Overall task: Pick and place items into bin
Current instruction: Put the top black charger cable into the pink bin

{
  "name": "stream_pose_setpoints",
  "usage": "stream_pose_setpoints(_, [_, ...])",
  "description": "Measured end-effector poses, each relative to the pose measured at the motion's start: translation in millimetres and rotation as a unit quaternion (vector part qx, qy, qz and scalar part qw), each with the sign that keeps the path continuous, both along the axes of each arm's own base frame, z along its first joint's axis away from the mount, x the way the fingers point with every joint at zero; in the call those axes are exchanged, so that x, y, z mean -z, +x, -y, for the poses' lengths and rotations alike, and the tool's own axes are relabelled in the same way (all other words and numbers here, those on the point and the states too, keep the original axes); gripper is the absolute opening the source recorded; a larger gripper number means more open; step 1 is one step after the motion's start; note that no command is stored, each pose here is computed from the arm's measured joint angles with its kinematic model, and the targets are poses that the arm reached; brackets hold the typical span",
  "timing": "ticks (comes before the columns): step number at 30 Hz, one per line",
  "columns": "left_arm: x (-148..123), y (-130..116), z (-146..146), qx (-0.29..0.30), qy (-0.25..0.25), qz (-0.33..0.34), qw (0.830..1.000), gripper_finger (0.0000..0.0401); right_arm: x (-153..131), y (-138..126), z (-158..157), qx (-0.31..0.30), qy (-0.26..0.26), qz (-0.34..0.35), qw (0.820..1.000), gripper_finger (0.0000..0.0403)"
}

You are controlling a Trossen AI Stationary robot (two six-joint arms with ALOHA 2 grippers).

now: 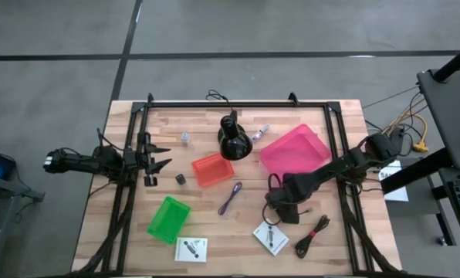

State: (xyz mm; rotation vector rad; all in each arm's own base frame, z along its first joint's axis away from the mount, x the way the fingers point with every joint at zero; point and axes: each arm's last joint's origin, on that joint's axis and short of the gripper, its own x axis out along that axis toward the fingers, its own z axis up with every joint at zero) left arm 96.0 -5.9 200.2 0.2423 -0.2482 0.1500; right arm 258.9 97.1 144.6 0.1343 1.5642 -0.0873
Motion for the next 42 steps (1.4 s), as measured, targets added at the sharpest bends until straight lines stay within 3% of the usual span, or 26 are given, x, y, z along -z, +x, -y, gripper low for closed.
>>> stream_pose_setpoints(21, [0.0,0.0,0.0,0.0,0.0,0.0,1.0,0.0137,4.6,-2.2,1.0,0.0,-0.001,0.003,1.0,0.0134])
stream_pose_setpoints(42, [0.0,0.0,0.0,0.0,0.0,0.0,1.0,0.0137,5.1,-3.1,0.6,0.0,0.01,-0.003,1.0,0.0027])
